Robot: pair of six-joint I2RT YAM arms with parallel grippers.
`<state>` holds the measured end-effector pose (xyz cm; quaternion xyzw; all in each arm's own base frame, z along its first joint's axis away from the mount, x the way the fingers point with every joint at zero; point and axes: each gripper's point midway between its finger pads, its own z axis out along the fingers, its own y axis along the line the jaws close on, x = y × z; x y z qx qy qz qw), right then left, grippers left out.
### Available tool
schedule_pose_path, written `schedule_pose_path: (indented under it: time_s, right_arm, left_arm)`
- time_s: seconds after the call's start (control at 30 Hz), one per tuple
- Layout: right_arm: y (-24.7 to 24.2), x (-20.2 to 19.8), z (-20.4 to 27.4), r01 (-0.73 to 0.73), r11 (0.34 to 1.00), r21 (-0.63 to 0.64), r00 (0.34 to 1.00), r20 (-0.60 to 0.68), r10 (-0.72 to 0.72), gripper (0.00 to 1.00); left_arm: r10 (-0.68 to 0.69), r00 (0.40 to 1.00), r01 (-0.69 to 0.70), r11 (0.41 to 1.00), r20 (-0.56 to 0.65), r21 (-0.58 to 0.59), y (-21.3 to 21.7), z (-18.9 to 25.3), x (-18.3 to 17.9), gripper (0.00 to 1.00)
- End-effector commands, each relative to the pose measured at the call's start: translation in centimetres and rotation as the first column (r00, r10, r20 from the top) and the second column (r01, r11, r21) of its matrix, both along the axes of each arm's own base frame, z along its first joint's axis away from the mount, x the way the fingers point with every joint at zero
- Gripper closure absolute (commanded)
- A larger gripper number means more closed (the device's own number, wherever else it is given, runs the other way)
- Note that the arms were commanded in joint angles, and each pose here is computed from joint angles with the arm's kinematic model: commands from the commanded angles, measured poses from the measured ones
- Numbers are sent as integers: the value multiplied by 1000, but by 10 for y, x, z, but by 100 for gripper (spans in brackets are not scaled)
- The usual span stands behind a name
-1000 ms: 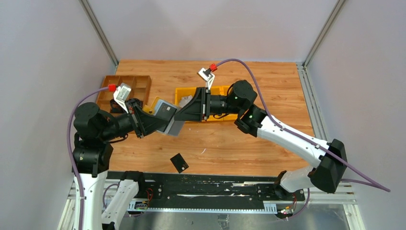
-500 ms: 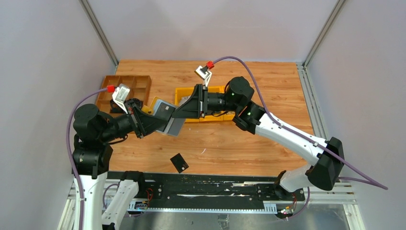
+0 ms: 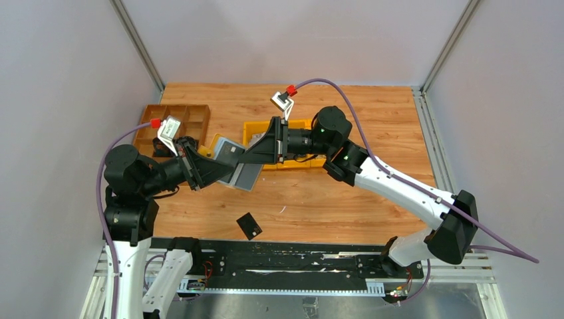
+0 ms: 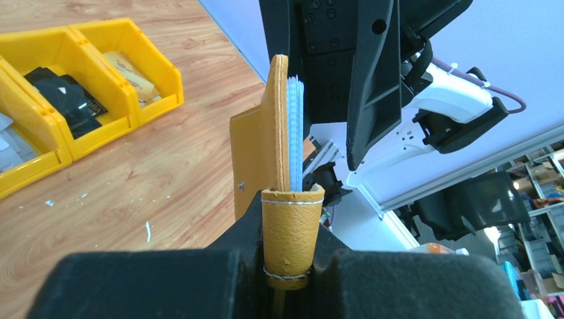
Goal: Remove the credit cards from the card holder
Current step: Remove the credit card from the card holder.
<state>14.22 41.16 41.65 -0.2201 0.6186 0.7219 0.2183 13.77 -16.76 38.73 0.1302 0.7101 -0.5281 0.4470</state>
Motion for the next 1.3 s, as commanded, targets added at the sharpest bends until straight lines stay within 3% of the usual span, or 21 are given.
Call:
schedule_pose_path:
  time_s: [0.0,0.23,0.43,0.53,0.63,0.7,0.87,1.0,1.13,1.27]
  right_arm:
    - [5,10,4,53,998,39,999,9,-53,55]
    - [16,8,4,48,997,53,999,-7,-48,56]
    - [22,14,-3,103,994,26,995,-16,-103,66]
    - [21,15,-4,120,993,22,993,-22,-120,68]
    - [20,15,-5,127,992,19,992,-23,-127,70]
    - [20,15,-7,124,992,22,992,-37,-123,70]
    - [21,13,-10,114,993,37,992,-61,-112,71]
    - [23,9,-3,93,993,78,994,-72,-88,81]
    - [20,6,5,85,991,107,995,-55,-79,98]
    - [15,3,4,82,991,106,996,-45,-78,100]
  left_arm:
    - [-149,988,150,988,39,-41,-10,16,-30,93]
    - [-197,980,198,978,22,-69,-12,20,-35,77]
    - [-245,968,249,966,52,-76,-14,28,-46,62]
    - [-271,961,275,959,62,-75,-14,32,-52,65]
    - [-280,958,284,956,65,-73,-14,33,-55,84]
    - [-282,958,286,955,58,-74,-14,34,-54,86]
    - [-269,961,274,959,68,-71,-14,36,-53,85]
    - [-263,963,266,961,53,-76,-14,33,-49,84]
    - [-263,964,266,961,45,-76,-14,32,-49,75]
    - [-261,964,264,962,40,-77,-14,35,-47,71]
